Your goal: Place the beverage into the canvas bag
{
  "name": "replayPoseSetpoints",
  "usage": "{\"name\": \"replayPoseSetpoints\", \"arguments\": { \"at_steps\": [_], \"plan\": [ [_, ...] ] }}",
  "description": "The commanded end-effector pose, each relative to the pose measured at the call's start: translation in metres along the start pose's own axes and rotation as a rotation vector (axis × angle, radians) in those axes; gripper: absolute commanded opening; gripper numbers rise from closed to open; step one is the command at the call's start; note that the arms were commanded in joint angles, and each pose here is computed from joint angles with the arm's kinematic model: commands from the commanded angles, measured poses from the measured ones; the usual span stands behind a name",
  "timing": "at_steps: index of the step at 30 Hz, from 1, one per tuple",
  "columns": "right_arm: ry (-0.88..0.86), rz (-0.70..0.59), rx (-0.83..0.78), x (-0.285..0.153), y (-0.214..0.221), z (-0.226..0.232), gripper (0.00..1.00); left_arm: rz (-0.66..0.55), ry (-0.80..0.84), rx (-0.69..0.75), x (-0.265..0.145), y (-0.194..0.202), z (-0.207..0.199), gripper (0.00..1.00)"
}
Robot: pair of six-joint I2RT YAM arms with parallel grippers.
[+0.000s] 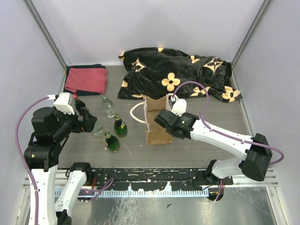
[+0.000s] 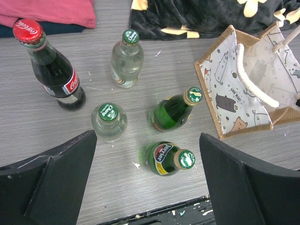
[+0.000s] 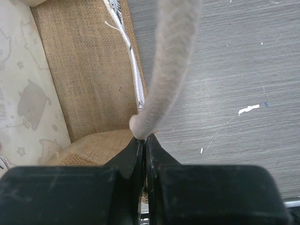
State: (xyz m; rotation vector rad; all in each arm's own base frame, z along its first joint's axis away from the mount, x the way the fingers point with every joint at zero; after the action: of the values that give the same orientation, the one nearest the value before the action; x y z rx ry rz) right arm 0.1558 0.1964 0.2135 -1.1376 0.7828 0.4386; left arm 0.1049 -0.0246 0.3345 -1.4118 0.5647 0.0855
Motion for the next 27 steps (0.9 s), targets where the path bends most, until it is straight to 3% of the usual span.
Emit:
{"name": "replayPoseSetpoints", "arguments": {
  "at_steps": [1,11,20,21,27],
  "plan": [
    [-0.014,0.002,0.053,-0.008,0.01,-0.007,0.02,-0.025,0.016,-0.011,-0.001,-0.001,-0.002,0.98],
    [-0.026,0.015,0.051,-0.017,0.036,0.001,0.01,-0.024,0.014,-0.005,-0.002,-0.001,-0.002,0.98],
    [-0.031,0.003,0.062,-0.032,0.033,-0.003,0.01,-0.027,0.013,-0.005,-0.004,0.0,-0.003,0.98],
    [-0.034,0.001,0.065,-0.032,0.033,-0.004,0.03,-0.028,0.013,-0.005,-0.004,0.0,-0.003,0.98],
    [-0.12,-0.032,0.08,-0.045,0.02,-0.001,0.38,-0.042,-0.095,0.011,-0.002,-0.005,0.007,0.98]
  ]
}}
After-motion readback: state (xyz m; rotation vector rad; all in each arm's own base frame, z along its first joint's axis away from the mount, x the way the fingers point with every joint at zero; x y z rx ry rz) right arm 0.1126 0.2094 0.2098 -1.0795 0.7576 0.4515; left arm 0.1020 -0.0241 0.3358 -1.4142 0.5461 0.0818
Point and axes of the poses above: each gripper's point midway between its finger pads, its own x axis out along the fingers, its own z axis along the line the jaws close on, y = z × x, the point moved 10 cm from there along -x, back along the fingers, and after that the axes turned 15 degrees about x, right-handed, at the moved point
